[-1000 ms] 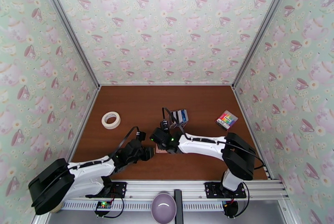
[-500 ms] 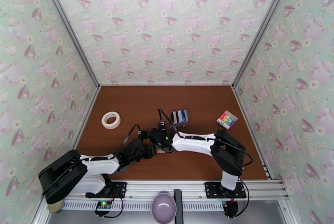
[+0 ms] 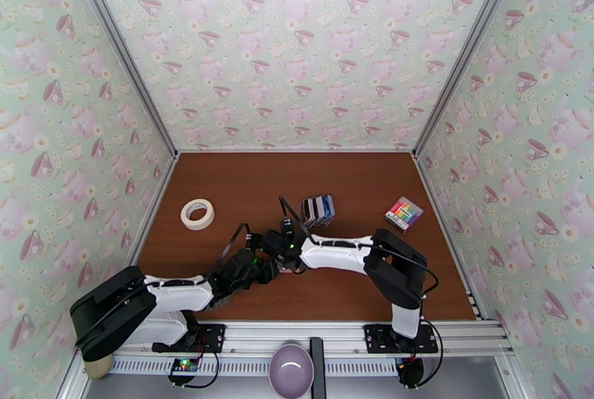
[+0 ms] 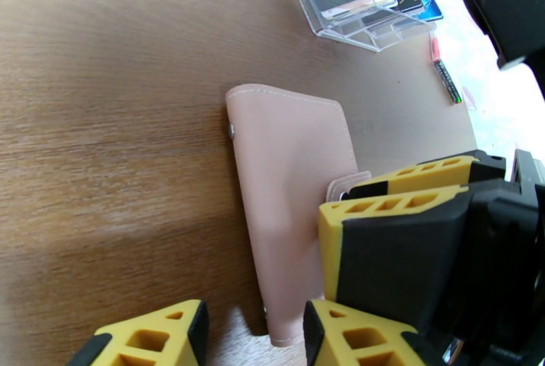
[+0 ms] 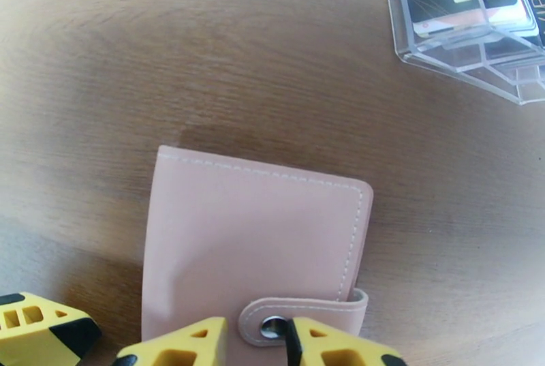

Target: Put the credit cards into the card holder

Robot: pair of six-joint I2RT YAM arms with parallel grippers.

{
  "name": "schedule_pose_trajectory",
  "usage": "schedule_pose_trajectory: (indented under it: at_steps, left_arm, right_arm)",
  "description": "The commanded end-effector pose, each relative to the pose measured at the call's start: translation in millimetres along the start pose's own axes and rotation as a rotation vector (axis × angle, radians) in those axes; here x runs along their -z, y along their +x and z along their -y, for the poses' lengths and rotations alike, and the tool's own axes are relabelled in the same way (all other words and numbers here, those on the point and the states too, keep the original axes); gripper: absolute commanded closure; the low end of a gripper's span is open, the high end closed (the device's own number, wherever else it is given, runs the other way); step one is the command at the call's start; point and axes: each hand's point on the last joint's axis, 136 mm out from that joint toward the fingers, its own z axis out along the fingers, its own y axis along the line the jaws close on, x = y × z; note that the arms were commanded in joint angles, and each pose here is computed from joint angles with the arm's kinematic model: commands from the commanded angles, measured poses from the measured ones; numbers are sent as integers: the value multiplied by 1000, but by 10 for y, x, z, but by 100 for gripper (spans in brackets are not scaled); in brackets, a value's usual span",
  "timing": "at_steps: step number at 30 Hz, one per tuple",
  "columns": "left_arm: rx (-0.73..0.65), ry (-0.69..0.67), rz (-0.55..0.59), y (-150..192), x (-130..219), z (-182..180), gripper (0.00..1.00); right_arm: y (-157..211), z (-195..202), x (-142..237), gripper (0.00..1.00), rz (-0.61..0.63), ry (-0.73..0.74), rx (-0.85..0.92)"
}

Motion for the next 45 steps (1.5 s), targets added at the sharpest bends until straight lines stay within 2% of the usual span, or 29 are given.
schedule_pose_trajectory:
  at_steps: [1, 16, 27, 33, 41, 45]
  left_arm:
    - [21, -81, -114, 295, -17, -197, 57]
    - [14, -88, -142, 345, -86, -174, 59]
    - [15, -107, -155, 351, -136, -175, 59]
    - [20, -119, -158, 352, -150, -190, 60]
    - [24, -169, -165, 343, -169, -248, 60]
    - [36, -233, -180, 362, -181, -345, 65]
  right_arm:
    - [0, -82, -72, 69, -16, -8, -18]
    - [38, -32, -97, 78, -12, 4, -17]
    - [-36, -71, 15, 87, 15, -66, -41]
    - [-96, -53, 105, 95, 33, -95, -53]
    - [-169, 59, 267, 95, 58, -113, -70]
    - [-164, 187, 345, 95, 63, -124, -89]
